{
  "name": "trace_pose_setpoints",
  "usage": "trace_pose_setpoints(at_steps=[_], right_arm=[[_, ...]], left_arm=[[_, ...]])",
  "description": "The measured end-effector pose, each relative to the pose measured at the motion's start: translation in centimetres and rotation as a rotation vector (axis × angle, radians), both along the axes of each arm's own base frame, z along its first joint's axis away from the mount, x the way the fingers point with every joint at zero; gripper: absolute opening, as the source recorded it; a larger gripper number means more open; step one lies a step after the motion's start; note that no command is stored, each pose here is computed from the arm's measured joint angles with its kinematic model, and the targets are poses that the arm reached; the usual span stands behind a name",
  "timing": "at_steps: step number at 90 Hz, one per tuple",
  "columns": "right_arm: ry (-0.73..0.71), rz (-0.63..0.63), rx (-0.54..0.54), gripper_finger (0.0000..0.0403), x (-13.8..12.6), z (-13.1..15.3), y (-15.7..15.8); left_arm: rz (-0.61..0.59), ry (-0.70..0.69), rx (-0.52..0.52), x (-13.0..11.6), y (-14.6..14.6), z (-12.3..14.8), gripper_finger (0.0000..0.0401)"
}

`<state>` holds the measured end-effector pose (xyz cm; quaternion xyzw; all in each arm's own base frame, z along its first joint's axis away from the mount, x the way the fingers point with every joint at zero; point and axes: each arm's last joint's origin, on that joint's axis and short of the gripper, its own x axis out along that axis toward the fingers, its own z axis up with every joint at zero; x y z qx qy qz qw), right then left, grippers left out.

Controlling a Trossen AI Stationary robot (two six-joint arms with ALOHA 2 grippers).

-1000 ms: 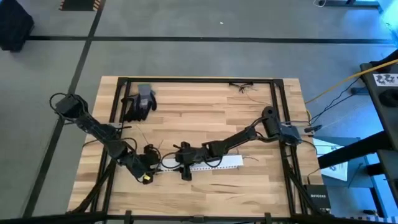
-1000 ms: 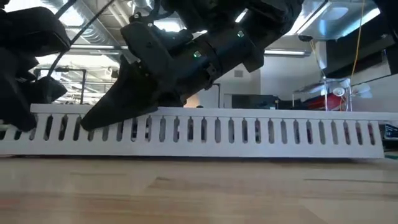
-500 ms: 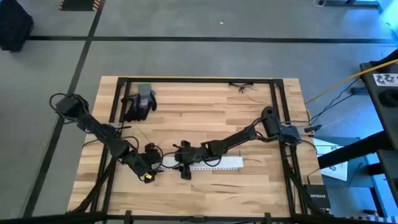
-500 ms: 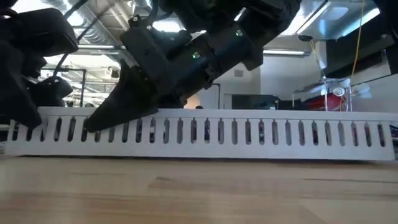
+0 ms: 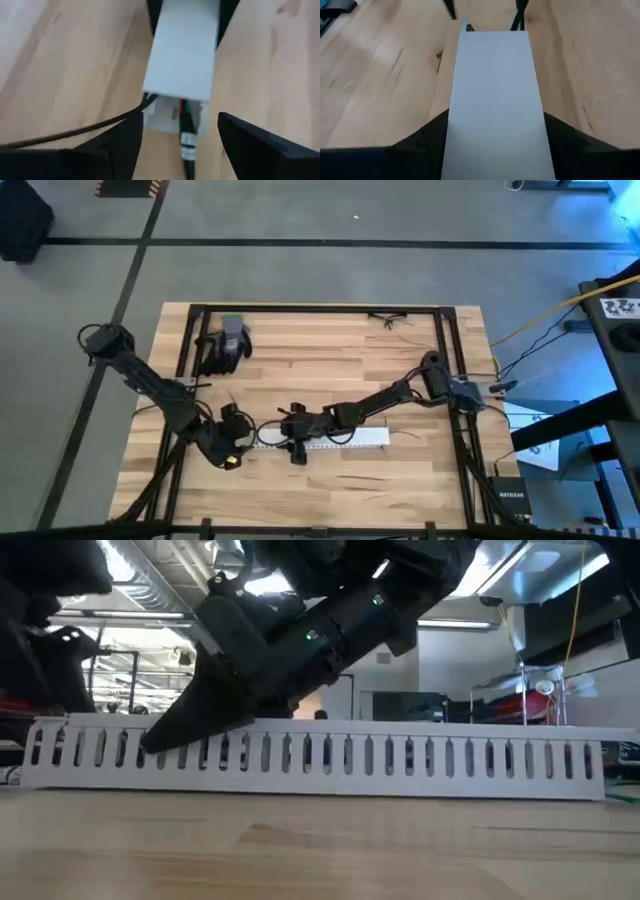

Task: Ziptie cables
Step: Close the white cable duct

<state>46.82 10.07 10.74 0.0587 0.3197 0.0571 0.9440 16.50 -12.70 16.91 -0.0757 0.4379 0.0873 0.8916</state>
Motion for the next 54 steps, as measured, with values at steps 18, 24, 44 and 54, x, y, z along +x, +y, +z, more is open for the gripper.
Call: trace_pose_setpoints(at_steps=[18, 24, 44, 54], right_arm=[[0.002, 0.004, 0.0, 0.0227, 0.0, 0.0, 0.0], [0.003, 0.005, 0.001, 0.0227, 0.0, 0.0, 0.0], [0.005, 0.01, 0.003, 0.0227, -0.1, -0.1, 0.0], [0.002, 0.011, 0.003, 0.0227, -0.1, -0.1, 0.1]], left_arm=[[0.025, 0.059, -0.049, -0.9, -0.4, -0.3, 0.0246], [0.031, 0.056, -0.078, -1.1, -0.8, -0.3, 0.0244], [0.009, -0.009, -0.21, -1.1, -2.1, 1.9, 0.0243], [-0.007, -0.038, -0.218, -1.0, -2.2, 2.3, 0.0241]])
